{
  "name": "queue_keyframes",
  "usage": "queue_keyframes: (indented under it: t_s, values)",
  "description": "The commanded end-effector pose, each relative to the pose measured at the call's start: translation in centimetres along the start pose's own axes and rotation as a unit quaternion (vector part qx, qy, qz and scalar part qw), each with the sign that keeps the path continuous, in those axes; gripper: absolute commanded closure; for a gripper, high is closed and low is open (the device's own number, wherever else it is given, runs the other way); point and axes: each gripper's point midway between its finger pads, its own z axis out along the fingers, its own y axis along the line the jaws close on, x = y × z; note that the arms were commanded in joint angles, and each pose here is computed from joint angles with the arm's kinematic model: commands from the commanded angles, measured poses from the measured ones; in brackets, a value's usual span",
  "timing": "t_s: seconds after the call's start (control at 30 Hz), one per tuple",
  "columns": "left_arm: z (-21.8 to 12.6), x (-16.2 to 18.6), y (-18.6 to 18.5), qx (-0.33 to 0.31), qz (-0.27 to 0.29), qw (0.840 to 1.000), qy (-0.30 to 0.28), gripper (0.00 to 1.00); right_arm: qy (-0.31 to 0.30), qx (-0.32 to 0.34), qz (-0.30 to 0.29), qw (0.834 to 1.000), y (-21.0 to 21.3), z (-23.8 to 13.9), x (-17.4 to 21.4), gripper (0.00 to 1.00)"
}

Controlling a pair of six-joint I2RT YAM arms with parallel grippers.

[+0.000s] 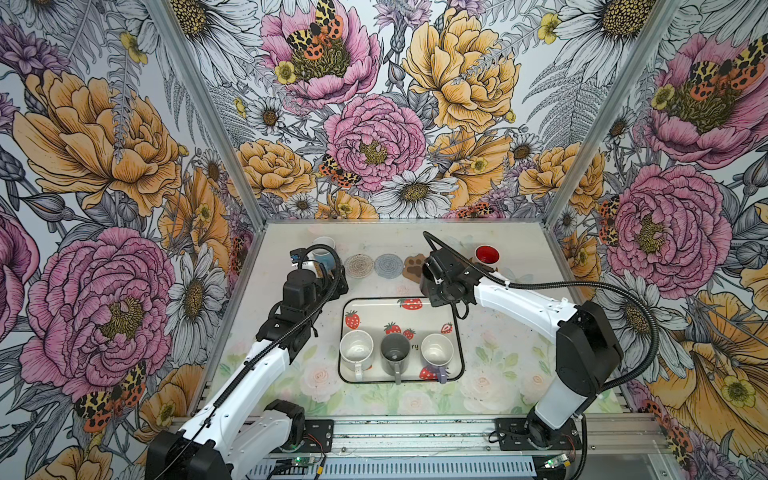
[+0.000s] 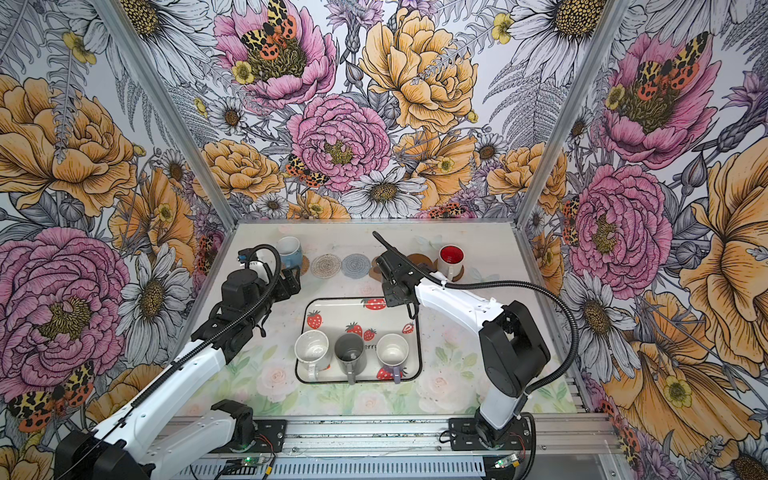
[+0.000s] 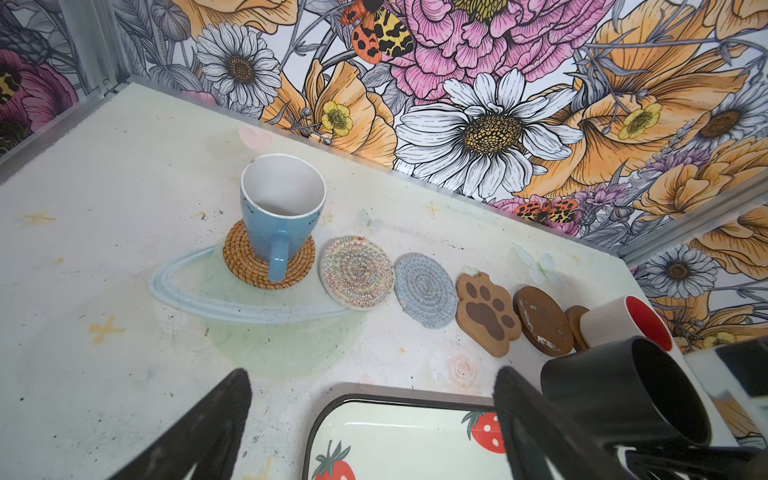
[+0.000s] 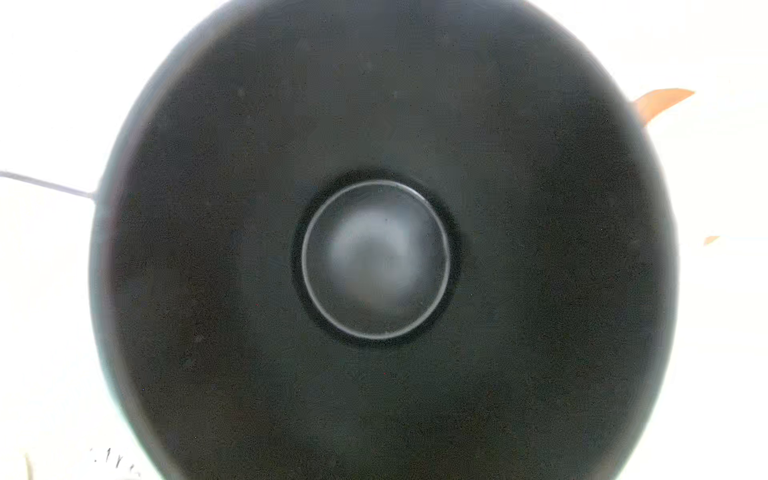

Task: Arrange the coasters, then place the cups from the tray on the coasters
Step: 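Lift the black mug with the right gripper toward the scratched brown disc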

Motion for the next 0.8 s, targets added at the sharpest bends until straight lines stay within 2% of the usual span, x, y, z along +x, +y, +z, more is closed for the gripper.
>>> queue_keyframes:
  t_s: [0.0, 0.4, 0.77]
  values:
    - [-0.1, -0.2, 0.1, 0.006, -0.007, 1.000, -0.005, 0.07, -0.083, 0.008, 0.006, 0.997, -1.1, -3.2, -5.0, 1.00]
    - [0.0, -0.1, 0.9, -0.006, -0.016, 1.000, -0.006, 0.08, -0.071, 0.017, 0.026, 0.997, -4.8, -1.4, -8.5, 1.00]
    - [0.5, 0.2, 1.6, -0.016, -0.022, 1.000, -0.002, 0.08, -0.050, 0.037, 0.047, 0.997, -7.9, 2.0, -10.3, 1.00]
